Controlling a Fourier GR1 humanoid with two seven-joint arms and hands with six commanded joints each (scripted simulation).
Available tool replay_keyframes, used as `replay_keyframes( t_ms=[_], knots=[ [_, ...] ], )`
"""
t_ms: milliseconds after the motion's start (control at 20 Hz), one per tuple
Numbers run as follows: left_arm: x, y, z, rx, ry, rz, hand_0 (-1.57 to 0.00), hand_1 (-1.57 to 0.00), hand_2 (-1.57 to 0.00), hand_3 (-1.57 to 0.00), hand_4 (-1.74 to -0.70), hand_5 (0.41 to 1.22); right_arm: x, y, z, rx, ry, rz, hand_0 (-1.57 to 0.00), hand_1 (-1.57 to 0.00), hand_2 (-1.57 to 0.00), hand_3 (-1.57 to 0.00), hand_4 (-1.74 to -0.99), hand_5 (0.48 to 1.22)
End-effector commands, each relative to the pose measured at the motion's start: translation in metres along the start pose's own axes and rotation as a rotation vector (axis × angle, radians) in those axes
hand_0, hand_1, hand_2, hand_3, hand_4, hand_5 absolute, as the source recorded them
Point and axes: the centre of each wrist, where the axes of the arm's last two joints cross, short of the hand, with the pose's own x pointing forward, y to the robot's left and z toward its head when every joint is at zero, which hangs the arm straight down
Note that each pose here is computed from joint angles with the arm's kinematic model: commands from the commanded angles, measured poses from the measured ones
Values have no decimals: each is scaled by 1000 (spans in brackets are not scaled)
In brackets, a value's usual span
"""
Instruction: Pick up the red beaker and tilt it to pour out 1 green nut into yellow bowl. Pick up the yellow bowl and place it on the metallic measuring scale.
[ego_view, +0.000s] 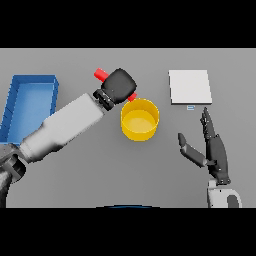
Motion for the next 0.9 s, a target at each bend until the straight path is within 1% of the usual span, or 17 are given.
replay_keyframes(
  t_ms=[0, 100, 200, 250, 300, 400, 450, 500, 550, 650, 750, 850],
  knots=[
    [4, 0, -2, -26, -9, -48, -1571, -1571, -1571, -1494, -1729, 1219, 0, 2, 1, 1, -10, -3, 1, 1, 1, 1, -1290, 644],
    [10, -1, -4, -50, -25, -144, -1571, -1571, -1571, -1522, -1734, 1220, 0, 6, -1, 0, 6, -6, 1, 1, 1, 1, -1291, 634],
    [13, 8, -6, -69, -35, -218, -1571, -1571, -1571, -1539, -1736, 1220, 0, 6, -1, -5, -3, 7, 1, 1, 1, 1, -1291, 631],
    [17, 10, -8, -70, -40, -259, -1571, -1571, -1571, -1546, -1737, 1220, -1, 4, 1, -12, -2, 11, 1, 1, 1, 1, -1288, 627],
    [20, 10, -10, -68, -49, -295, -1571, -1571, -1571, -1551, -1738, 1221, -2, 8, 2, -10, 0, 10, 1, 1, 1, 1, -1286, 618],
    [14, 15, -12, -77, -70, -351, -1571, -1571, -1571, -1558, -1739, 1221, -3, 6, -1, -17, 18, 22, 1, 1, 1, 1, -1276, 600],
    [13, 17, -14, -73, -68, -377, -1571, -1571, -1571, -1561, -1739, 1221, -2, 7, 0, -17, 10, 37, 1, 1, 1, 1, -1276, 593],
    [14, 21, -17, -81, -66, -409, -1571, -1571, -1571, -1563, -1738, 1221, -3, 5, -1, -21, 17, 38, 1, 1, 1, 1, -1270, 588],
    [15, 24, -19, -106, -64, -439, -1571, -1571, -1571, -1564, -1737, 1221, -2, 5, -2, -23, 14, 37, 1, 1, 1, 1, -1260, 586],
    [19, 20, -22, -135, -72, -505, -1571, -1571, -1571, -1567, -1736, 1221, 0, 5, -2, -29, 11, 68, 1, 1, 1, 1, -1236, 582],
    [20, 29, -23, -136, -94, -563, -1571, -1571, -1571, -1568, -1735, 1221, -1, 6, 3, -26, -2, 63, 1, 1, 1, 1, -1216, 585],
    [24, 32, -24, -135, -109, -625, -1571, -1571, -1571, -1569, -1734, 1221, 2, 6, 2, -26, -3, 66, 1, 1, 1, 1, -1204, 591]
  ],
)
